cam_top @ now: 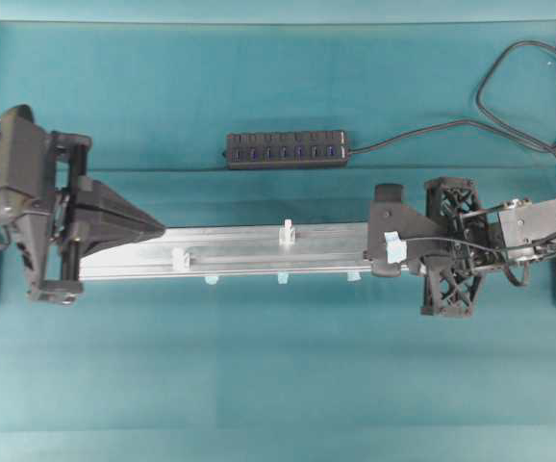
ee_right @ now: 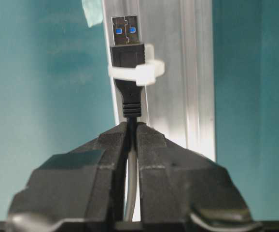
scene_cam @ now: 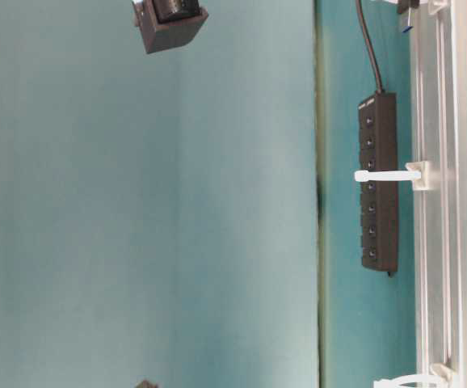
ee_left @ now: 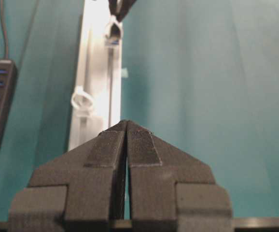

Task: Pass the USB cable through three rings with both arms.
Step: 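Bring the left gripper to the plug beyond the right ring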

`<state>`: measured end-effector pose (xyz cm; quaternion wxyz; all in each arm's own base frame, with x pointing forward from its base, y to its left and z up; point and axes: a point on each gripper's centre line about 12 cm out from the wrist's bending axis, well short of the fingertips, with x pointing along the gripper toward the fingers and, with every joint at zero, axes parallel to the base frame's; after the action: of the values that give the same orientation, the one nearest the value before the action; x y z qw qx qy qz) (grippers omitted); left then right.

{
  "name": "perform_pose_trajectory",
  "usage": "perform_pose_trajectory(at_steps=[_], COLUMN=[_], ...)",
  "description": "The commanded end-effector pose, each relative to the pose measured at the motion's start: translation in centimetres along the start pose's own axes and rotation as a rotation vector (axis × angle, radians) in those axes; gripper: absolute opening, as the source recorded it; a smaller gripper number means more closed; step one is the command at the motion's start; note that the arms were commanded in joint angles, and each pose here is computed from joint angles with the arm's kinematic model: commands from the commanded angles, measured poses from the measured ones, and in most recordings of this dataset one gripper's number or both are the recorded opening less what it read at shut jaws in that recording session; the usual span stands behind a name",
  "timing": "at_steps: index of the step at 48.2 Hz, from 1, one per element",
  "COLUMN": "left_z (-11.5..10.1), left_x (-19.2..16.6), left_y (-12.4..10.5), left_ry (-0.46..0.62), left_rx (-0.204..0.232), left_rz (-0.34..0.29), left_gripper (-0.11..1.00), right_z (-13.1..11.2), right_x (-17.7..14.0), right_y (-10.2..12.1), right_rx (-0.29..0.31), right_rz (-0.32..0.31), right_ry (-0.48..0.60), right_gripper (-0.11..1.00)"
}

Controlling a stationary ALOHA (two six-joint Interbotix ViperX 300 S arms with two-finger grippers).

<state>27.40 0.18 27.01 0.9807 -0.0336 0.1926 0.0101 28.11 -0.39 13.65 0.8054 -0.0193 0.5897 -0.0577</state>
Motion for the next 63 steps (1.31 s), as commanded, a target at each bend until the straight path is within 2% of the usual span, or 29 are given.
perform_pose_trajectory(at_steps=[1,12,17,22,32,38,46,53,63], left_z=[1.3,1.3,1.1,1.0,0.9,0.4,-0.2,-0.3,-0.4], left_x=[0.3,1.9,2.9,3.9,6.7,8.7,11.7,14.5,17.9], left_y=[0.0,0.4,0.6,0.6,0.9,0.9,1.5,1.8,1.8], left_ry=[-0.029,0.005,0.023,0.034,0.051,0.075,0.091,0.059,0.062], left_rx=[0.0,-0.003,-0.004,-0.001,-0.002,0.001,0.0,0.009,0.06], left_rz=[0.002,0.016,0.021,0.022,0.027,0.028,0.039,0.041,0.037], left_gripper=[0.01,0.01,0.09,0.26,0.71,0.85,0.87,0.87,0.87], right_z=[0.6,1.0,1.1,1.1,1.0,0.9,0.7,0.7,0.7], right_x=[-0.3,-0.3,-0.2,-0.2,0.0,0.0,0.2,0.1,0.1], right_y=[-0.1,0.0,0.0,-0.2,-0.6,-0.6,-0.5,-0.4,-0.4], right_rx=[0.019,0.019,0.021,0.027,0.041,0.041,0.039,0.042,0.045], right_rz=[0.0,0.01,0.014,0.014,0.014,0.016,0.024,0.038,0.041], right_ry=[-0.023,-0.058,-0.076,-0.084,-0.097,-0.1,-0.12,-0.163,-0.167], right_gripper=[-0.09,-0.09,-0.09,-0.09,-0.09,-0.09,-0.09,-0.09,-0.09])
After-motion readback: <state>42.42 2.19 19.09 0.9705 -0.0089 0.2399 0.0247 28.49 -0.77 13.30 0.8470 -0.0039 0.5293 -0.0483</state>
